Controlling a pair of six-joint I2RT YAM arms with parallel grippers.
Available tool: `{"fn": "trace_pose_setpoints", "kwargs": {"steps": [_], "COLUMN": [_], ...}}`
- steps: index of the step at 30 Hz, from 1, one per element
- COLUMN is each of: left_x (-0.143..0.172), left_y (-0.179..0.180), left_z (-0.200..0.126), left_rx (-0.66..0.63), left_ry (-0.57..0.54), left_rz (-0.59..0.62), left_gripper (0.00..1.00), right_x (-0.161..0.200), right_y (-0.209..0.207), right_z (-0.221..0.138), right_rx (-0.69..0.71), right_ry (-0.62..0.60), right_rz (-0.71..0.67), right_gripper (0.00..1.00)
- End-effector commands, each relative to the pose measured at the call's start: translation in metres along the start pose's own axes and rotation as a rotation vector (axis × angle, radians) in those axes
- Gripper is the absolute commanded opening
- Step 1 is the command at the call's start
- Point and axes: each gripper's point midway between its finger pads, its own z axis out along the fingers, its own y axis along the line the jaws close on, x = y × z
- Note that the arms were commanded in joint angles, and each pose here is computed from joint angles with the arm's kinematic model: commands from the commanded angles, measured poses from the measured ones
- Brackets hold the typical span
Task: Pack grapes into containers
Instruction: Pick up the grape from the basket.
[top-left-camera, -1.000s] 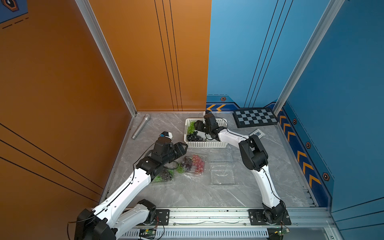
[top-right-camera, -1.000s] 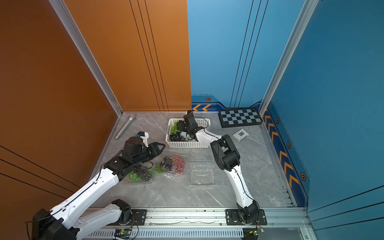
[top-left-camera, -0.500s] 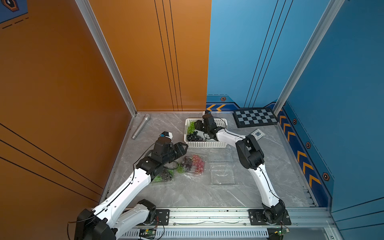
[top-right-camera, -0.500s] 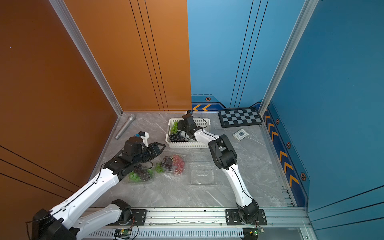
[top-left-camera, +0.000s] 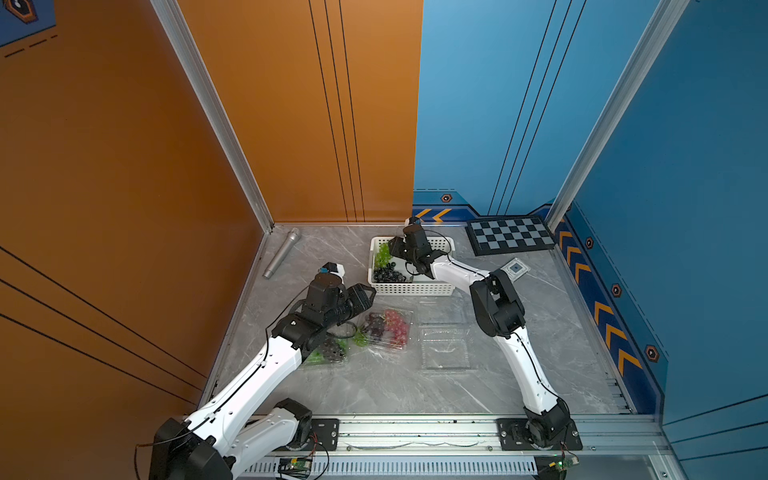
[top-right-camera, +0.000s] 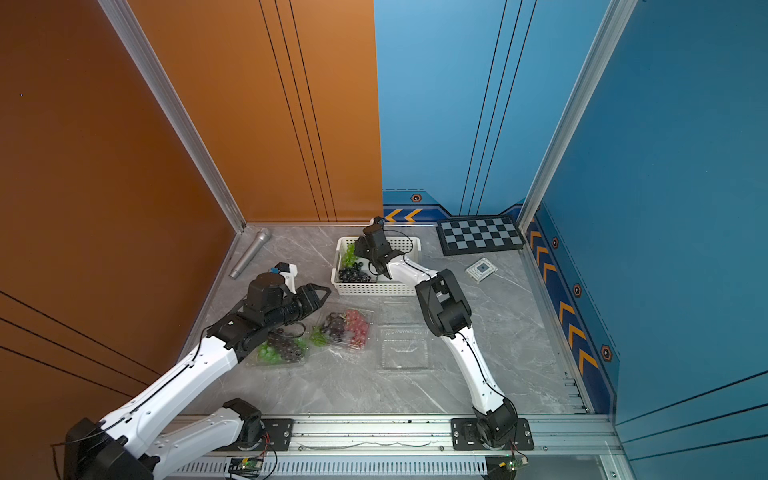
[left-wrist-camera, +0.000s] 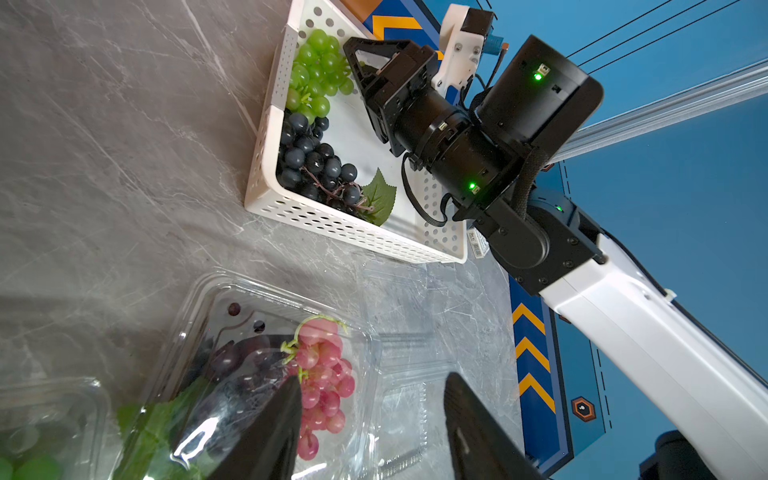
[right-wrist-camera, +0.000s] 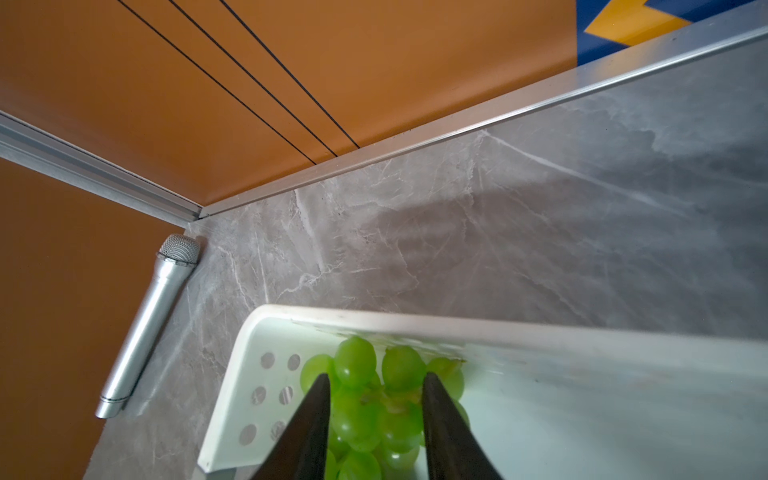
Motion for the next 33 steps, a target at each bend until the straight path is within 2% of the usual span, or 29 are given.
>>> {"fn": "trace_pose_setpoints", "kwargs": {"steps": [1,16,21,26,33], "left_x": [0.002,0.001,0.001,0.001,0.001], "left_y": [0.003,0.004,0.004,0.005,0.004], "left_z": [0.002,0.000,0.000,0.000,0.000], "left_rx": [0.009,0.012,0.012,0.010,0.014], "left_ry": [0.009,0.006,0.004,0.005,0.007], "left_rz": [-0.002,-0.006,-0.007,-0.008,-0.007], "left_gripper": [0.56,0.56,0.56,0.56,0.56], "right_x": [0.000,-0.002,-0.004,-0.008,-0.022], "right_y": [-0.012,-0.013,-0.011,-0.007,0.005], "right_z": [0.003,0.003,0.002,-0.005,-0.036], "right_rx": [0.048,0.059,0.052,0.037,0.005], "right_ry": [0.004,-0.004,-0.006,-0.019,-0.066], "right_rz": [-0.002,-0.006,-0.017,-0.023,-0.028], "right_gripper": [0.33,0.14,0.01,0.00,0.00]}}
